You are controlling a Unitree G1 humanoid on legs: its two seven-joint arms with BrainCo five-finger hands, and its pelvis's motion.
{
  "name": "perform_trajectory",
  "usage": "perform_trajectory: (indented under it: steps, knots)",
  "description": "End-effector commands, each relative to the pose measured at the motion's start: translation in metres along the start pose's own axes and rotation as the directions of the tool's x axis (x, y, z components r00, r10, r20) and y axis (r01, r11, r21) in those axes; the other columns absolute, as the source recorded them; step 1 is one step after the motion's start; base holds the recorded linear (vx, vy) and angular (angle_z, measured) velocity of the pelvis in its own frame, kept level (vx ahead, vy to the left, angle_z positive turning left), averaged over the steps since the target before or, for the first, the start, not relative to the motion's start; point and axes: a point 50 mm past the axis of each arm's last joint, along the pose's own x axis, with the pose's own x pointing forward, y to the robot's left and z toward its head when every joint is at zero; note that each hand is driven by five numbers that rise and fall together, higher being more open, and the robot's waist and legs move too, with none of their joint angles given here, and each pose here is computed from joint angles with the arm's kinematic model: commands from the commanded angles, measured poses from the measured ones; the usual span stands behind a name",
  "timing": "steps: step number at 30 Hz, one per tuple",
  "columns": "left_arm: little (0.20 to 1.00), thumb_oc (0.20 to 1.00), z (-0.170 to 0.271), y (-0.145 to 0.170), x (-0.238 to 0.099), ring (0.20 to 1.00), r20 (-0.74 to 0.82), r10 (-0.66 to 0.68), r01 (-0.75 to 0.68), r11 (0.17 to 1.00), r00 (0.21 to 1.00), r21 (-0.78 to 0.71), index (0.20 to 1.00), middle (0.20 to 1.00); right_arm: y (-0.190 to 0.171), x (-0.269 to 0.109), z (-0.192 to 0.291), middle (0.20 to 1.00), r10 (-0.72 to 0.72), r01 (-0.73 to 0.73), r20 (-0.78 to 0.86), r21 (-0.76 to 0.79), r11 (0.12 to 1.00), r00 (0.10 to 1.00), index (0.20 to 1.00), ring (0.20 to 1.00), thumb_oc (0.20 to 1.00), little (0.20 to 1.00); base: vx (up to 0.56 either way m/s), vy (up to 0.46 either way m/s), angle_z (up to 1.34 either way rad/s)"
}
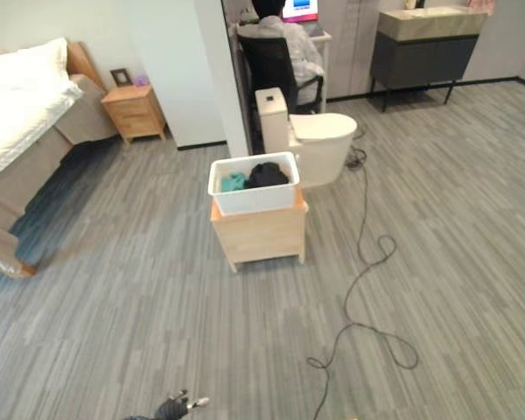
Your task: Grab the laundry basket,head to the washer,open it,put in the laundry and shut it.
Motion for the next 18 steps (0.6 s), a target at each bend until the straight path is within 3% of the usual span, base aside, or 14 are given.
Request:
perform_trajectory:
  steps: [1,18]
  knots:
    - [1.000,1.000,0.012,0.018,0.001,1.000,0.051,0.054,-0.055,0.998,0.997,0.022,1.000,1.000,0.013,-0.001,-0.011,1.000,0.036,-0.038,-0.055,-0.036,0.999,0.998,1.000,1.000,1.000,1.000,0.00,0.000,0.00]
    - [1.000,1.000,0.007,0.012,0.001,1.000,0.032,0.033,-0.031,0.998,0.999,-0.051,1.000,1.000,0.005,-0.002,-0.023,1.000,0.018,-0.018,-0.104,-0.004,1.000,0.994,1.000,1.000,1.000,1.000,0.00,-0.005,0.02]
